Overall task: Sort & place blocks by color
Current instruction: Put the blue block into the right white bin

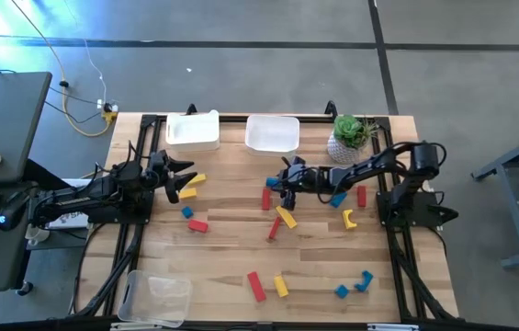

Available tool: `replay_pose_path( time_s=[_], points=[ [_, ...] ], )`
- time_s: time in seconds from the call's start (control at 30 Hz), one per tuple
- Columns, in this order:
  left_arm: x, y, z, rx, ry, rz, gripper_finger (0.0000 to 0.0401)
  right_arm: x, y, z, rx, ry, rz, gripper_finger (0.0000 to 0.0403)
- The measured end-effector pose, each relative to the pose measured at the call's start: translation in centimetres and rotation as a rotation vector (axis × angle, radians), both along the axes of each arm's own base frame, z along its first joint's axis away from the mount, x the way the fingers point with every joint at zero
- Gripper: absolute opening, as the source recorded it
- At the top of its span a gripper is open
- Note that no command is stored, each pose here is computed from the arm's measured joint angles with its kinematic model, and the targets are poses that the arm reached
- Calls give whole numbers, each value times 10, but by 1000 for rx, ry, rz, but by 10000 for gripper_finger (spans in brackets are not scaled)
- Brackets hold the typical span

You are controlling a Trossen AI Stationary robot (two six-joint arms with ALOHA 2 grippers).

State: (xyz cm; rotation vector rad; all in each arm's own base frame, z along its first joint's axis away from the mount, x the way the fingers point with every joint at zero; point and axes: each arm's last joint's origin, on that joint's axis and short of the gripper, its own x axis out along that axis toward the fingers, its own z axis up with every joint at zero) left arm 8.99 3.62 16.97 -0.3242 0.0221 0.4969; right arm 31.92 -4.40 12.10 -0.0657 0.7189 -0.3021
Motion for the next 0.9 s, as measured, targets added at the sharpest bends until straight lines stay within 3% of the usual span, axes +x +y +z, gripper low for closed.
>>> replay_pose_path(
  time_s=[0.7, 0.9],
  points=[
    [0, 0, 0, 3, 1, 8, 210, -2, -11, -12, 83, 35, -28, 226],
    [0, 0, 0, 3, 1, 8, 210, -2, -10, -12, 120, 27, -32, 179]
  ],
)
